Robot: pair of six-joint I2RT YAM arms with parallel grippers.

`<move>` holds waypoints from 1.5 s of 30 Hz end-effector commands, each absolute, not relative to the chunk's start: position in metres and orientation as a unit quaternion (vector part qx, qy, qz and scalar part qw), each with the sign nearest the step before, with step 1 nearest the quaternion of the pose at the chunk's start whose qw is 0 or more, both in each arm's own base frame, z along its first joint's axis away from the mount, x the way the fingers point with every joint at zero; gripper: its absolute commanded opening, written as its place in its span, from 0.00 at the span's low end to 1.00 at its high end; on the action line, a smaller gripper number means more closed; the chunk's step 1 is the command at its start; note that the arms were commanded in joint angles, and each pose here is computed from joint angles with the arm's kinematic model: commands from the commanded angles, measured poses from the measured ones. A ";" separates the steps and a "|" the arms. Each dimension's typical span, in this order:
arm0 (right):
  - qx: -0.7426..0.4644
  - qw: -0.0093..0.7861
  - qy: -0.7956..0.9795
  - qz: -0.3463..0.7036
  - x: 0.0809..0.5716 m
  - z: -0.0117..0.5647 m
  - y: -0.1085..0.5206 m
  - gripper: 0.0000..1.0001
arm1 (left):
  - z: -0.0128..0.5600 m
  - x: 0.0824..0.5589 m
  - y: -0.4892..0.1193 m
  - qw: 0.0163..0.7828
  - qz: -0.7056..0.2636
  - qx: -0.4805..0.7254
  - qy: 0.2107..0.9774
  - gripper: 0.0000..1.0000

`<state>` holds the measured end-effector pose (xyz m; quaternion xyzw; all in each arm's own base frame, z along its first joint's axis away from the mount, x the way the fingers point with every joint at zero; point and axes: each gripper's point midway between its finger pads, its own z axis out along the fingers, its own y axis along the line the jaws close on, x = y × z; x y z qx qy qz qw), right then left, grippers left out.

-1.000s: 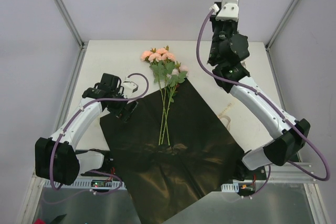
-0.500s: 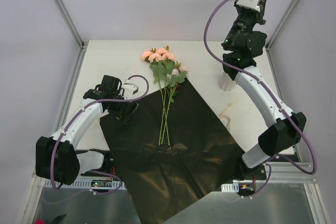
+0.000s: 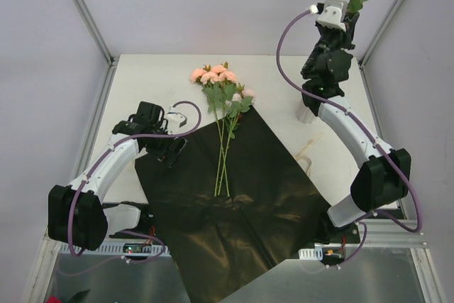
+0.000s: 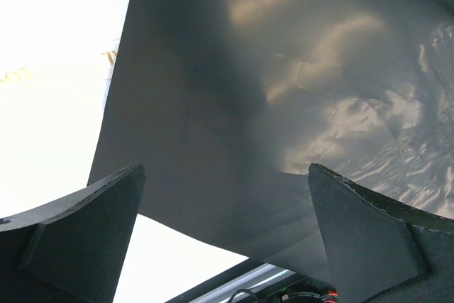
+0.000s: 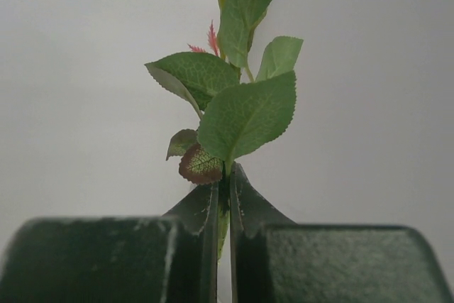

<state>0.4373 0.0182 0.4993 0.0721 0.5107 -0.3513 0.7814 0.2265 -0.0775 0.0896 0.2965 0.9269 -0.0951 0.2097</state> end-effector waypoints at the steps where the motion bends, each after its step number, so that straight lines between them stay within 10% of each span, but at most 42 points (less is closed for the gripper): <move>1: 0.136 0.792 0.494 -0.334 0.424 0.499 0.000 0.01 | 0.096 0.227 -0.076 0.225 -0.094 0.293 0.924 0.99; 7: 0.146 0.759 0.547 -0.320 0.430 0.458 0.002 0.05 | 0.098 0.227 -0.076 0.230 -0.091 0.291 0.924 0.99; 12: 0.150 0.730 0.619 -0.247 0.414 0.418 0.035 0.81 | 0.104 0.228 -0.077 0.240 -0.093 0.284 0.924 0.99; 15: 0.107 0.730 0.641 -0.211 0.397 0.406 0.078 0.97 | 0.106 0.229 -0.077 0.243 -0.094 0.281 0.924 0.99; 45: -0.027 0.338 0.939 0.062 0.343 0.094 0.319 0.75 | 0.102 0.229 -0.065 0.239 -0.067 0.282 0.927 0.99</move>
